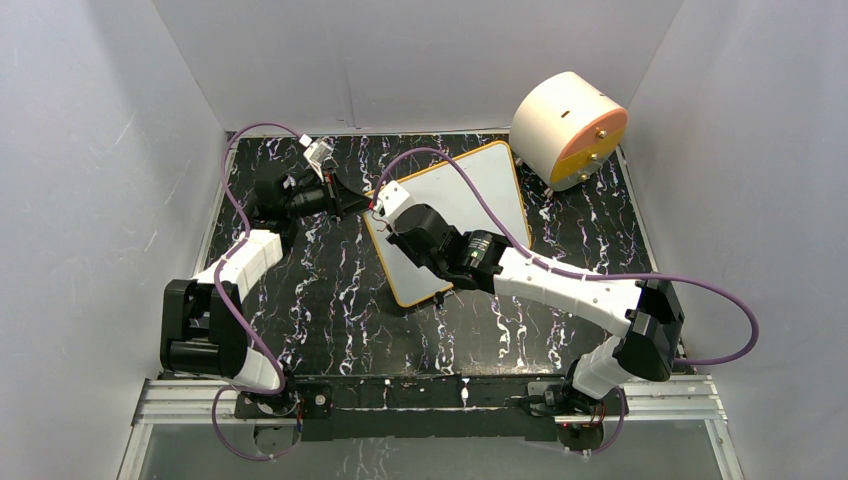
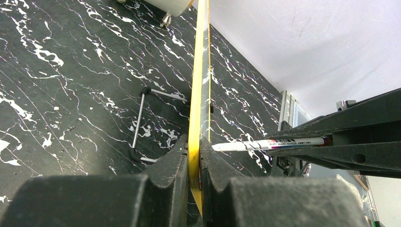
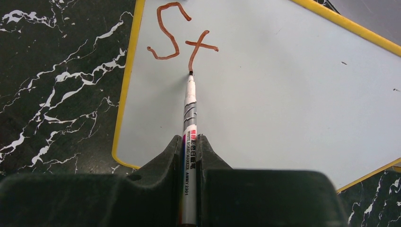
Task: Write a sentence on the whiteboard
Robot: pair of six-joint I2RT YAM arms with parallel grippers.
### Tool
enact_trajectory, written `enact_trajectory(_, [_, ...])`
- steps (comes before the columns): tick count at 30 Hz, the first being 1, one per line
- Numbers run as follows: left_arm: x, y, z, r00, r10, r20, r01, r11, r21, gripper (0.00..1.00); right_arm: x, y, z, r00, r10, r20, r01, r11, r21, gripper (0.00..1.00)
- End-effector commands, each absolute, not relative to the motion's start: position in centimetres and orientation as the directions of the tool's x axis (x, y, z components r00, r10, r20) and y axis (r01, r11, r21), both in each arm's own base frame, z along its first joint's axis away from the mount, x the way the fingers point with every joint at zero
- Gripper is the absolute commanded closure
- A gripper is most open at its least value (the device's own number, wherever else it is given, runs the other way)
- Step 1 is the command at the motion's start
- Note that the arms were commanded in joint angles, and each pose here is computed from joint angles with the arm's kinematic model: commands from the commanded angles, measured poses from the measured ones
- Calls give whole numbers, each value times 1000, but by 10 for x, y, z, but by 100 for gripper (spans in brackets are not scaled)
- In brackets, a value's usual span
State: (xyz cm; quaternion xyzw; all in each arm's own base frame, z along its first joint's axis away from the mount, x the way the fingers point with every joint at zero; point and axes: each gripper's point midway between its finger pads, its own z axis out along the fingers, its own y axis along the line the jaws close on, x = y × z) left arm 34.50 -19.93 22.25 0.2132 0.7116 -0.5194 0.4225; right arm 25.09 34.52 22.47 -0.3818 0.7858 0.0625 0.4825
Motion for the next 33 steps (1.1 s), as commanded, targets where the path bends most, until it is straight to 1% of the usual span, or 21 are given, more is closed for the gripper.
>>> enact_trajectory(1, [328,-213,187,-649,-66,-758,696,350,-627,100,262,345,235,-235,-526,-818,-621,728,-289,100])
enact_trajectory(22, [327,-213,186,-648,-60,-759,697,356,-623,100,271,343,253,-198,-469,-861,-569,770,-289,100])
enact_trajectory(33, [328,-212,185,-648,-59,-759,695,362,-622,100,266,344,266,-176,-423,-889,-586,771,-250,100])
